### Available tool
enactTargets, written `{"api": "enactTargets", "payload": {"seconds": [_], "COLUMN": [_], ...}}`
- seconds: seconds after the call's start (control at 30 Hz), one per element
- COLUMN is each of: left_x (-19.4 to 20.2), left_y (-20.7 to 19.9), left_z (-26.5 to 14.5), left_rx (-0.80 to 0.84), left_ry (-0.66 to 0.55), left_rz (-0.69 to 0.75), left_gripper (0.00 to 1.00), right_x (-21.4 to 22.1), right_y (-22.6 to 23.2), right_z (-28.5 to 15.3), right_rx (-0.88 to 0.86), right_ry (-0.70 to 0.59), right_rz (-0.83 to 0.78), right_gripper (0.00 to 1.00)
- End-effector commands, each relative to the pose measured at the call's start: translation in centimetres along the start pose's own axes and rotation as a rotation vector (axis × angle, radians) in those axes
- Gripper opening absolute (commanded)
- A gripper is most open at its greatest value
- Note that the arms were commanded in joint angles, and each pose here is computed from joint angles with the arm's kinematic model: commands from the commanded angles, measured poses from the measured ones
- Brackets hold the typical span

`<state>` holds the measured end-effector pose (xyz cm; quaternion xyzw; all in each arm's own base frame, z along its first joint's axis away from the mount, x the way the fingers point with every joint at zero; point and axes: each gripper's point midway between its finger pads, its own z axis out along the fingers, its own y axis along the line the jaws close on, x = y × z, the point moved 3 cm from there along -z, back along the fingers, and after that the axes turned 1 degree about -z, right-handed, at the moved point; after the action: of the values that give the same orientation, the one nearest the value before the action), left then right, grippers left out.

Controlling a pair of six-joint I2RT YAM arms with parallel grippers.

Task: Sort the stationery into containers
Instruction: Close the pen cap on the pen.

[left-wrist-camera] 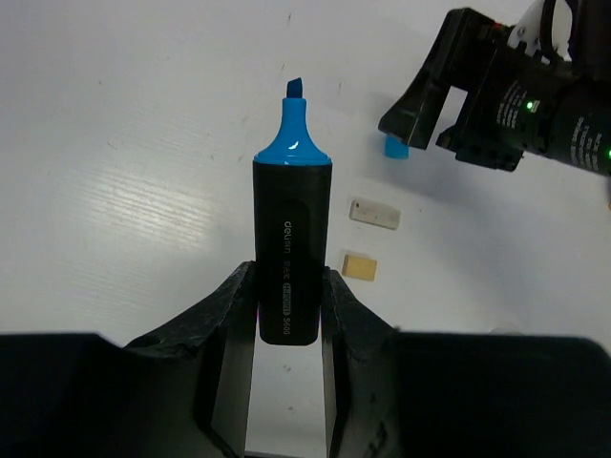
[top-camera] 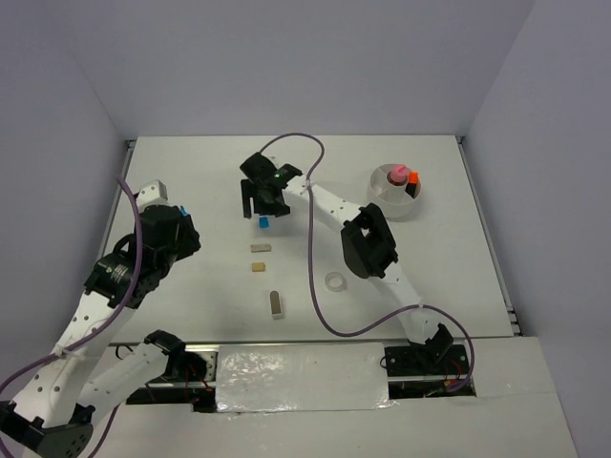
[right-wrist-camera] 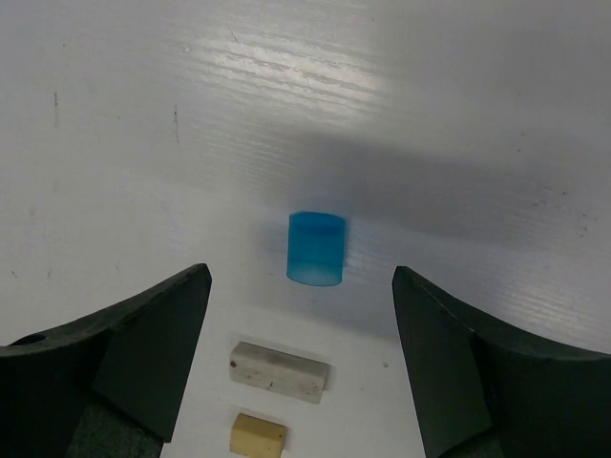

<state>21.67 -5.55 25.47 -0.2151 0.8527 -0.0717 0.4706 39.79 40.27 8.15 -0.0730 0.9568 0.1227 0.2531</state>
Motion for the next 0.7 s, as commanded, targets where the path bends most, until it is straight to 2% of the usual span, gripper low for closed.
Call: {"api": "enactTargets", "payload": {"seconds": [0.0, 0.2, 0.3, 0.5, 0.6, 0.67], "left_x": [-0.2, 0.3, 0.1, 0.8, 1.1, 1.2], "left_y": [-0.1, -0.2, -0.6, -1.1, -0.9, -0.9], "left_z": [-0.7, -0.3, -0.3, 0.0, 0.0, 0.1], "left_rx": [0.047, 0.059, 0.080, 0.116, 0.114, 0.111], "left_ry": [-0.012, 0.010, 0.009, 0.033, 0.038, 0.042], "left_rz": [0.023, 0.068, 0.083, 0.089, 0.091, 0.095], "left_gripper": [0.00, 0.00, 0.00, 0.00, 0.00, 0.00], "right_x": [-1.7, 1.2, 2.2, 2.0, 3.1, 3.3], "right_y": [1.0, -0.4, -0.6, -0.4, -0.7, -0.9], "right_z": [-0.2, 2.5, 3.4, 3.5, 3.3, 2.3], "right_rx": [-0.038, 0.093, 0.103, 0.101, 0.104, 0.100], "right_ry": [-0.051, 0.005, 0.028, 0.030, 0.065, 0.066], "right_rz": [-0.023, -0.065, -0.079, -0.080, -0.074, -0.066], "right_gripper": [0.84, 0.79, 0.73, 0.47, 0.37, 0.35]}}
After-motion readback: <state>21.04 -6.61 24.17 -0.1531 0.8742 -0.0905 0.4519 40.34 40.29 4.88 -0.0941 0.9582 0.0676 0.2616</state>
